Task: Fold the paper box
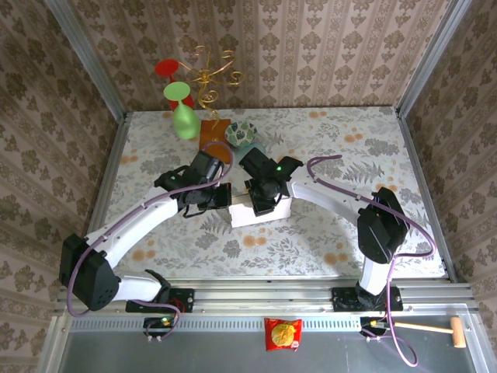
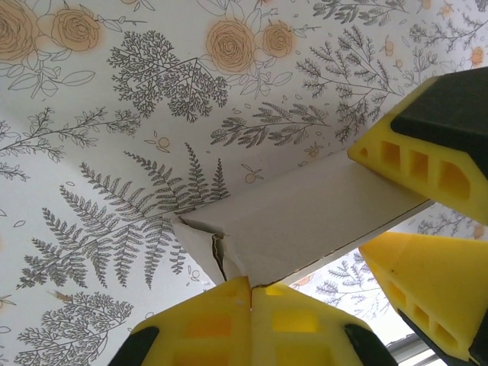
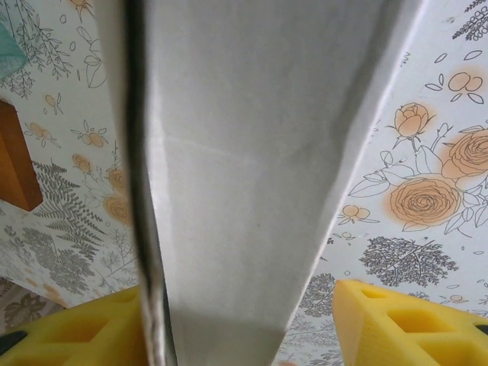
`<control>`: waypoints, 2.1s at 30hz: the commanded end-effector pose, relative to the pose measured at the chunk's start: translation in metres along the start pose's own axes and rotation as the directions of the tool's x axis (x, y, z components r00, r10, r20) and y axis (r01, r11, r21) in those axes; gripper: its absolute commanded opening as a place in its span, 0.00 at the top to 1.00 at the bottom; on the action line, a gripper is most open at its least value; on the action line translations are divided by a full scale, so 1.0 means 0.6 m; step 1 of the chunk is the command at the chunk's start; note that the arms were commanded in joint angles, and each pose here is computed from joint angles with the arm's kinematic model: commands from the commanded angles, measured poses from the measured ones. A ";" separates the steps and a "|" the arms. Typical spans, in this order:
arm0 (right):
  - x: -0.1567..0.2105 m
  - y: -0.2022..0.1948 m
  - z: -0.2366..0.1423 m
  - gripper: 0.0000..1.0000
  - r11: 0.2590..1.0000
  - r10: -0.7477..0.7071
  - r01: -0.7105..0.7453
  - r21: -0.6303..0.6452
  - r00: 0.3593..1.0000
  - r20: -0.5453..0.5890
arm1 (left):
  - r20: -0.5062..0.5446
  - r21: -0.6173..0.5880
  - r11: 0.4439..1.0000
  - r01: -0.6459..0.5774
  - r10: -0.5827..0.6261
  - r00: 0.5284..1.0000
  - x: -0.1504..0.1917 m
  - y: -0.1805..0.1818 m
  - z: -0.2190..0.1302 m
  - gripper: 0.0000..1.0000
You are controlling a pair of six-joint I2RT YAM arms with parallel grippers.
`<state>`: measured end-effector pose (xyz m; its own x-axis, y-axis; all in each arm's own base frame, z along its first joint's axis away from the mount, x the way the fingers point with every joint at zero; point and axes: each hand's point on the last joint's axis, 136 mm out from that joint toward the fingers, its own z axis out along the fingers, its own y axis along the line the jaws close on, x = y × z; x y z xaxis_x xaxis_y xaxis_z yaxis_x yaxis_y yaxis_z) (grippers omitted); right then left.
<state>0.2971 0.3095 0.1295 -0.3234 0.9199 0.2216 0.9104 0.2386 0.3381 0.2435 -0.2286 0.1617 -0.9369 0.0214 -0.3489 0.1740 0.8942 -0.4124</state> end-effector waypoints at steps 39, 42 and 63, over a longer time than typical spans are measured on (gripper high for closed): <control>-0.025 -0.028 0.012 0.42 0.981 0.188 -0.190 0.045 0.981 0.046 | -0.058 -0.056 0.998 0.002 -0.005 0.998 0.052 0.039 0.021 1.00; -0.027 -0.026 0.007 0.42 0.983 0.181 -0.183 0.035 0.982 0.051 | -0.062 -0.080 0.997 -0.023 0.018 0.998 0.054 0.040 0.020 1.00; -0.054 0.019 -0.055 0.27 0.987 0.074 -0.066 -0.146 0.996 0.052 | -0.067 -0.149 0.982 -0.116 0.107 0.992 0.062 0.035 0.023 1.00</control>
<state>0.3104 0.2860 0.1416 -0.2816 0.9351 0.2154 0.8897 0.1703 0.4236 0.2318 -0.2298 0.1487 -0.9037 0.0908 -0.4185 0.2410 0.9157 -0.3217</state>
